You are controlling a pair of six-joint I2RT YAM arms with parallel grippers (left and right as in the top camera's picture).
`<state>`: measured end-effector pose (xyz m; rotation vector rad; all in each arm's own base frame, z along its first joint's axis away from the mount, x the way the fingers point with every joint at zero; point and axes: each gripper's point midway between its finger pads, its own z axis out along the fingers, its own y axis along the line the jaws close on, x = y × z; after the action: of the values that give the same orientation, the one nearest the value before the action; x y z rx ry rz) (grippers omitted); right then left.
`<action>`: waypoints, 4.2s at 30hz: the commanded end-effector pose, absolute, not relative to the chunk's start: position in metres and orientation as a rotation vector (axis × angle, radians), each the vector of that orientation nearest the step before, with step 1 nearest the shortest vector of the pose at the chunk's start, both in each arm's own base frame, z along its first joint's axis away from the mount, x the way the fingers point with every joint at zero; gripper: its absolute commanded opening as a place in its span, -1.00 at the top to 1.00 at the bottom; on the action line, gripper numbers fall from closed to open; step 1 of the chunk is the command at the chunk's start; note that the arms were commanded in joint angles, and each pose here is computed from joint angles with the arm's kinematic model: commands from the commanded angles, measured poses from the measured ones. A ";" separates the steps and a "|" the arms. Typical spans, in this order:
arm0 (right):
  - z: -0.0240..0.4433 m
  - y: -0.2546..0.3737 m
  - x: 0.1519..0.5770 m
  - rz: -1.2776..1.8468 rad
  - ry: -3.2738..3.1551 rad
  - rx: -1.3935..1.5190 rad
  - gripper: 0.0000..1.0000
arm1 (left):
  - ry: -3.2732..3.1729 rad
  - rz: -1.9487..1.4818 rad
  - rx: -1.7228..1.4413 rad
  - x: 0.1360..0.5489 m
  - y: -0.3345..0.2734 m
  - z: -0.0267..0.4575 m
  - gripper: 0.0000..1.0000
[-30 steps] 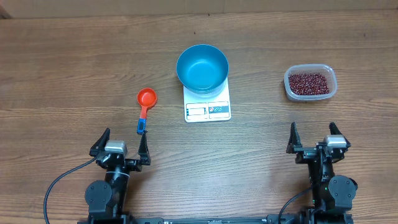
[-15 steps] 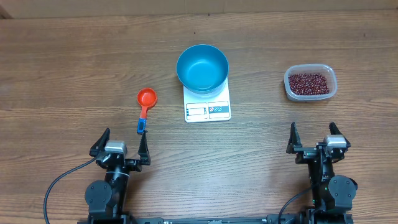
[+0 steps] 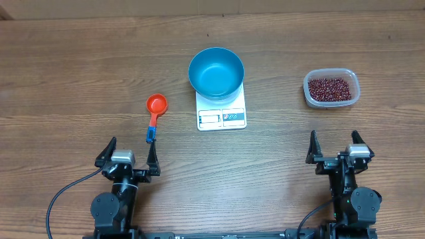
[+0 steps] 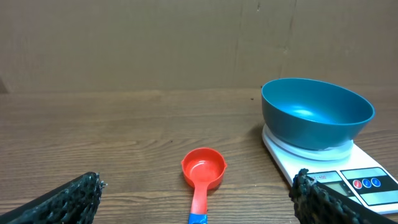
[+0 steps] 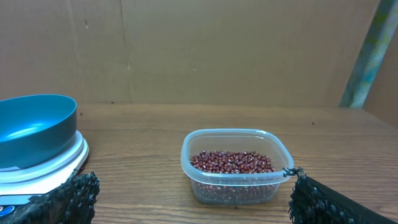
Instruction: Scoop item into bowl and weigh 150g on scale
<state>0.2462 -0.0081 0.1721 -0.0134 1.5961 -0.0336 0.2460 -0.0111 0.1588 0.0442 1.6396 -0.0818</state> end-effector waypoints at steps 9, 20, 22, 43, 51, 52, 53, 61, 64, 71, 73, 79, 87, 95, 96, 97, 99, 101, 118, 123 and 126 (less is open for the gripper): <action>0.171 -0.008 0.246 -0.033 1.591 -0.016 -1.00 | 1.571 0.019 0.111 0.231 -0.007 0.221 -1.00; 0.171 -0.008 0.246 -0.033 1.591 -0.015 -1.00 | 1.606 0.056 0.153 0.227 -0.008 0.311 -1.00; 0.171 -0.008 0.246 -0.033 1.591 -0.016 -1.00 | 1.654 0.057 0.163 0.233 -0.008 0.324 -1.00; 0.171 -0.008 0.246 -0.033 1.591 -0.015 -1.00 | 2.576 -0.078 0.218 0.333 -0.006 0.287 -0.99; 0.171 -0.008 0.246 -0.033 1.591 -0.016 -1.00 | 2.821 -0.125 0.215 0.360 -0.005 0.211 -0.99; 0.171 -0.008 0.246 -0.033 1.591 -0.016 -1.00 | 2.842 -0.130 0.215 0.362 -0.005 0.203 -0.99; 0.171 -0.008 0.246 -0.033 1.591 -0.015 -1.00 | 2.866 -0.135 0.215 0.364 -0.005 0.195 -0.99; 0.171 -0.008 0.246 -0.033 1.591 -0.016 -1.00 | 3.029 -0.165 0.211 0.370 -0.004 0.141 -0.99; 0.171 -0.008 0.246 -0.033 1.591 -0.016 -1.00 | 3.068 -0.173 0.210 0.371 -0.003 0.126 -0.99; 0.171 -0.008 0.246 -0.033 1.591 -0.015 -1.00 | 3.139 -0.172 0.208 0.370 -0.002 0.102 -0.99; 0.171 -0.008 0.246 -0.033 1.591 -0.016 -1.00 | 3.155 -0.169 0.209 0.369 -0.001 0.096 -0.99; 0.171 -0.008 0.246 -0.033 1.591 -0.016 -1.00 | 3.200 -0.172 0.207 0.368 0.000 0.079 -0.99; 0.171 -0.008 0.246 -0.033 1.591 -0.015 -1.00 | 3.204 -0.170 0.208 0.369 0.000 0.071 -0.98; 0.171 -0.008 0.246 -0.033 1.591 -0.015 -1.00 | 3.170 -0.162 0.208 0.377 0.001 0.067 -0.99; 0.171 -0.008 0.246 -0.033 1.591 -0.016 -1.00 | 3.162 -0.160 0.208 0.380 0.001 0.067 -0.99; 0.171 -0.008 0.246 -0.033 1.591 -0.016 -1.00 | 3.153 -0.158 0.208 0.382 0.001 0.067 -0.99; 0.171 -0.008 0.246 -0.033 1.591 -0.016 -1.00 | 3.133 -0.153 0.205 0.387 0.001 0.067 -0.99; 0.171 -0.008 0.246 -0.033 1.591 -0.015 -1.00 | 3.114 -0.149 0.202 0.391 0.001 0.067 -0.99; 0.170 -0.008 0.246 -0.033 1.591 -0.015 -1.00 | 3.085 -0.141 0.174 0.399 0.002 0.063 -0.99; 0.171 -0.008 0.246 -0.033 1.591 -0.016 -1.00 | 3.075 -0.135 0.164 0.402 0.002 0.050 -0.99; 0.171 -0.008 0.246 -0.033 1.591 -0.016 -1.00 | 3.074 -0.136 0.163 0.402 0.002 0.048 -0.99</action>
<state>0.2461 -0.0079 0.1733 -0.0143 1.5907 -0.0333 0.4054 -0.0009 0.0591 0.1891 3.0466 -0.1405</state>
